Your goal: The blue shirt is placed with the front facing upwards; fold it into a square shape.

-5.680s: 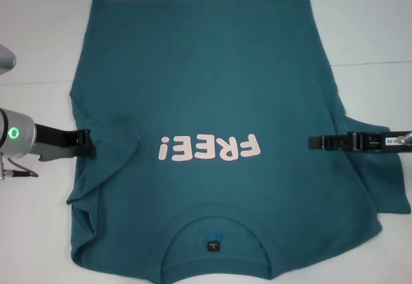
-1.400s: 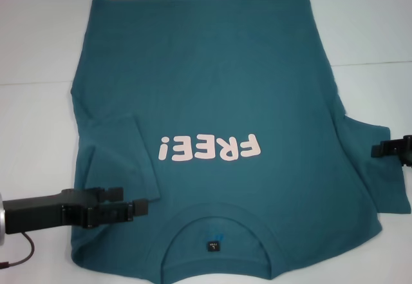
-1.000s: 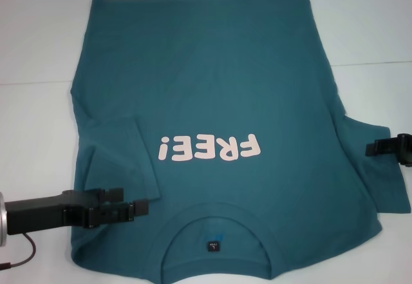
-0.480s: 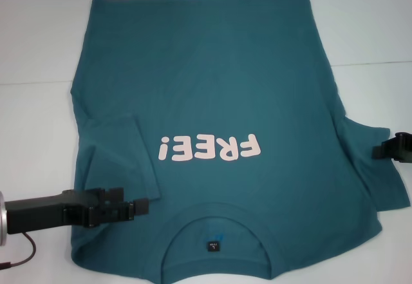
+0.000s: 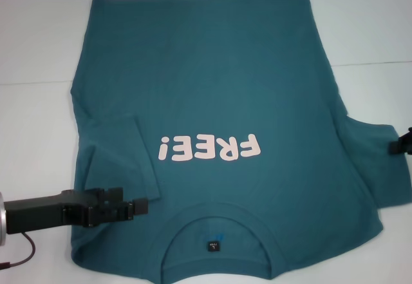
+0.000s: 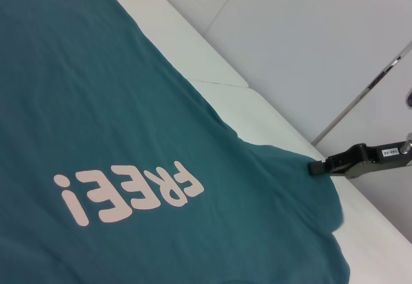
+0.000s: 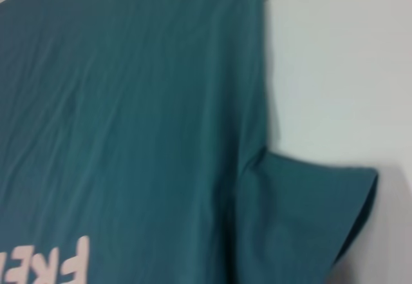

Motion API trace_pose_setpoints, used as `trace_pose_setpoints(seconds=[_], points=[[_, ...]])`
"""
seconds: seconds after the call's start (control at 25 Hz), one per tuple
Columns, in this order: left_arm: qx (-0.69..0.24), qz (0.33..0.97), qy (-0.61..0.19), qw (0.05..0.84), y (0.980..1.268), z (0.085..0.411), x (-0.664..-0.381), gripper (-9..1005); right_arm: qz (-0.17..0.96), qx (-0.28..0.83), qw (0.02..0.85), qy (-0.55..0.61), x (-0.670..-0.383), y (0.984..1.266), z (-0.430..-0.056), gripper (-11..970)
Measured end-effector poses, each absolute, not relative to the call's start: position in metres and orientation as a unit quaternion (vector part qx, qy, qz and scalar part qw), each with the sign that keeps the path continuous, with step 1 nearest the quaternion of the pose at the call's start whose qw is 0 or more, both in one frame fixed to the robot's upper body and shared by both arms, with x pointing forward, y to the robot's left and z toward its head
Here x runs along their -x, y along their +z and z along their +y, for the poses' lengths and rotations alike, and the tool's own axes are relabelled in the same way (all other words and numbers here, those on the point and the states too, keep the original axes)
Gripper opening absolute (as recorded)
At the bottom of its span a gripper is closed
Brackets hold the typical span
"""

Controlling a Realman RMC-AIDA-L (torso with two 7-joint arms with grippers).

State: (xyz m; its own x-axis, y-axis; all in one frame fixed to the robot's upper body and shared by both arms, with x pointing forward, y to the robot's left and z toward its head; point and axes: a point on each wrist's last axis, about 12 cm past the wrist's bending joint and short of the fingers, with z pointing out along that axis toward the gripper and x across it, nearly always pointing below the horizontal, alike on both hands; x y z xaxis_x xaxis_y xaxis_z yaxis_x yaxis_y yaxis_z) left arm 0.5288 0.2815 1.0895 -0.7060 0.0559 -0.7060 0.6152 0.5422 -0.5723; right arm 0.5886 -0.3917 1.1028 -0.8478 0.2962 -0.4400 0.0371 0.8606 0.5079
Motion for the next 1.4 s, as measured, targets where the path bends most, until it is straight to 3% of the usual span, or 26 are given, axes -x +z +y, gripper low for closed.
trace_pose_setpoints(seconds=[0.68,1.4], points=[[-0.173,0.822,-0.433,0.327,1.084,0.293,-0.520,938,0.960,-0.018,0.247,0.127,-0.625,1.136,-0.370,11],[-0.162,0.822,-0.432,0.335,1.085,0.298,-0.520,939,0.956,-0.037,0.265,0.124,-0.626,1.158,-0.376,11]])
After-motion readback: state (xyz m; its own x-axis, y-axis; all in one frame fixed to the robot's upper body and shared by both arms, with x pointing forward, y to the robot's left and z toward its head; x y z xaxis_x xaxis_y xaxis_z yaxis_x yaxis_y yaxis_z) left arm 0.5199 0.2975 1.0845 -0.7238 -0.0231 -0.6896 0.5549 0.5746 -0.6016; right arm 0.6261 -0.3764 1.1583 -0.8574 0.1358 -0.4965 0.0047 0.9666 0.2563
